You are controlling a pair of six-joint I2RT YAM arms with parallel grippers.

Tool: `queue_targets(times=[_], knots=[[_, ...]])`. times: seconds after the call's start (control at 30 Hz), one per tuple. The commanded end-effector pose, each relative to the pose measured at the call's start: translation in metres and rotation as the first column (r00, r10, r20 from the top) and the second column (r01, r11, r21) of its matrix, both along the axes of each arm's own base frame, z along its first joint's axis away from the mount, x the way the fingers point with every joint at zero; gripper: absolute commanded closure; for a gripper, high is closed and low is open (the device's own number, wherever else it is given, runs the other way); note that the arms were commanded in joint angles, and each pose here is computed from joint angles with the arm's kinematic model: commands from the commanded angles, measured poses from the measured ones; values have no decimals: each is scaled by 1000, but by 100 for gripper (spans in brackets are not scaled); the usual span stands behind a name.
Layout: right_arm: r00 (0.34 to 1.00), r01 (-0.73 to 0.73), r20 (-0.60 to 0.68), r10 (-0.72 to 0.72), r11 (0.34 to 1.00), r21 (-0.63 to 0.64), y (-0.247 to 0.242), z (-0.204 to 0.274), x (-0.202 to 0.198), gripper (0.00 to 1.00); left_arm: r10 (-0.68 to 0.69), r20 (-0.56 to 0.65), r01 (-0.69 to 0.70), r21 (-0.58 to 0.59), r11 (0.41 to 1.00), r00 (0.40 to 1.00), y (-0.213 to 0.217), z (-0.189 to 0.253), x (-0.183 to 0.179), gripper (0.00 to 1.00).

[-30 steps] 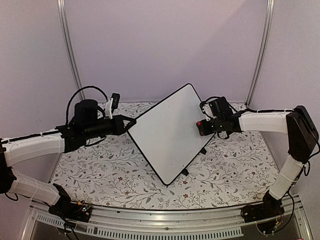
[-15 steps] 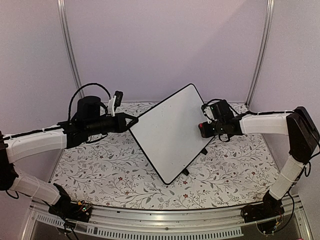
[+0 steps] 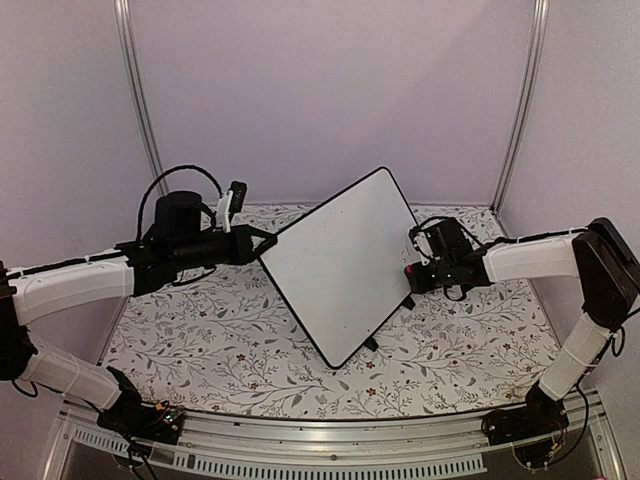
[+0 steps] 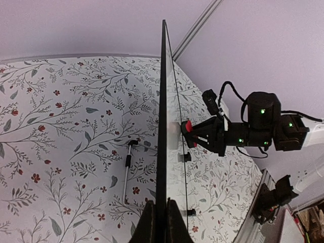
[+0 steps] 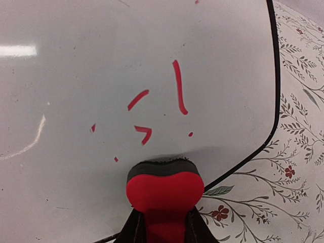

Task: Erase the whiteboard
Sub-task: Erase the whiteboard on the whiteboard stand.

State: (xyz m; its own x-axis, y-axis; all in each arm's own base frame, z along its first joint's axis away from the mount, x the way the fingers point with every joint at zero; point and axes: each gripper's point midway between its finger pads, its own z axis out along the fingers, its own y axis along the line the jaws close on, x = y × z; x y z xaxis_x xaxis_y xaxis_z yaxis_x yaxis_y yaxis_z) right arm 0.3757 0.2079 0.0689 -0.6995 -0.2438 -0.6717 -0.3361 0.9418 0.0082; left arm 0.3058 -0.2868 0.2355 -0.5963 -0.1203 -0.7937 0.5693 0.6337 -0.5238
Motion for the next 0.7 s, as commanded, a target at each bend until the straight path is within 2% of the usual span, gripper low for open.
queue_targets(times=[0.0,0.27,0.67], knots=[[998,-21,-57,21,1000,-8,-3,-18,-15,79,-185,-8,185,52,981,983,-20,-16,-27,100],[996,-87,-7,88,994,64,15,5,-9,79,-187,-11,187,52,981,982,-21,-17,-27,100],[995,-82,54,79,995,60,31,39,23,79,-193,-13,194,50,980,981,-22,-18,-27,100]])
